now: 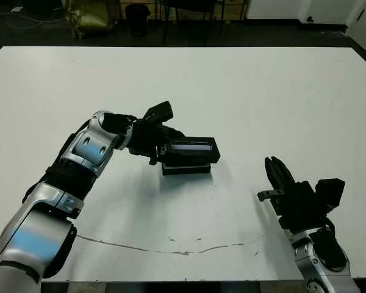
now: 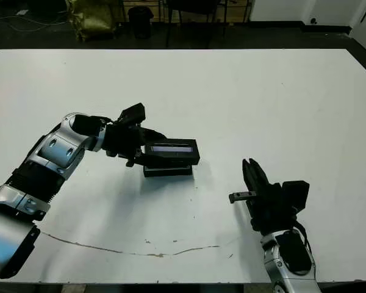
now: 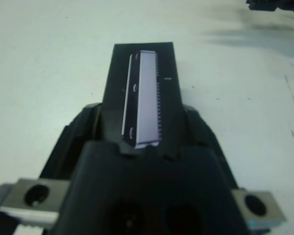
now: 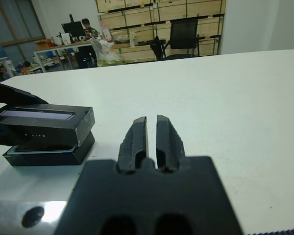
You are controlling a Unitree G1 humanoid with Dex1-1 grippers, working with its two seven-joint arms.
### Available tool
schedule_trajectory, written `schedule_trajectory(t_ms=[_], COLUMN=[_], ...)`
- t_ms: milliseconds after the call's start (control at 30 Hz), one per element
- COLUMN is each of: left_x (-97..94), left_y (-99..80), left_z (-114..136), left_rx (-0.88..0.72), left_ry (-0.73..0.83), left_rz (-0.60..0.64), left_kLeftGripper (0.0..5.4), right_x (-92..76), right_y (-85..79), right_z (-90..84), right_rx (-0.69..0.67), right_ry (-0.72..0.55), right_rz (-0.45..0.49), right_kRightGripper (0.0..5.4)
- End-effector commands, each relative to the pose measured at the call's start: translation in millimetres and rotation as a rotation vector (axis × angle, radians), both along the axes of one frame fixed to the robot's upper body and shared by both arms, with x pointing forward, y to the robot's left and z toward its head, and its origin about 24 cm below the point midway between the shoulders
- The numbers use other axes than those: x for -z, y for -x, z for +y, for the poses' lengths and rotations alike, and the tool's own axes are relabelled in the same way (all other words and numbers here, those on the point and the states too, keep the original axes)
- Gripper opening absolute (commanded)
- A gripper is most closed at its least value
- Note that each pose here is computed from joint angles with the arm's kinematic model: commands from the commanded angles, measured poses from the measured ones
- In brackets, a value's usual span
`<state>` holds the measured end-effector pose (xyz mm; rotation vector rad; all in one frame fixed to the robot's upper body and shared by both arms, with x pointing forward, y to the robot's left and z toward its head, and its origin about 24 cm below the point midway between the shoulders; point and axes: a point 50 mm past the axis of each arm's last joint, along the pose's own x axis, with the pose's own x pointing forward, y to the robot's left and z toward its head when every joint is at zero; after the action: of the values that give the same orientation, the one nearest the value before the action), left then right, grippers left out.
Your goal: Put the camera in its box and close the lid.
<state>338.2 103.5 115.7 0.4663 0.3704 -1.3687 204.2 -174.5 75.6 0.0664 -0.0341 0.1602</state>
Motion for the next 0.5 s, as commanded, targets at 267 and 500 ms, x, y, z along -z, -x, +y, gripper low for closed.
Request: schedule_trajectory(t_ms=[267, 500], left_x=[5.0, 7.1], left_y=[-2.6, -4.4], left_z=[1.1, 2.9], left_rx=[0.016, 0.000], left_ry=[-0.078, -0.097], left_rz=[-0.035, -0.029], left_kLeftGripper=[2.66, 2.66], right_x=[3.7, 5.8], right_y=[3.2, 2.6], right_z=[-1.3, -1.2], right_rx=[0.018, 0.010], right_ry=[0.009, 0.005], right_rz=[0.043, 0.040], right_kRightGripper=[0.00, 0.00])
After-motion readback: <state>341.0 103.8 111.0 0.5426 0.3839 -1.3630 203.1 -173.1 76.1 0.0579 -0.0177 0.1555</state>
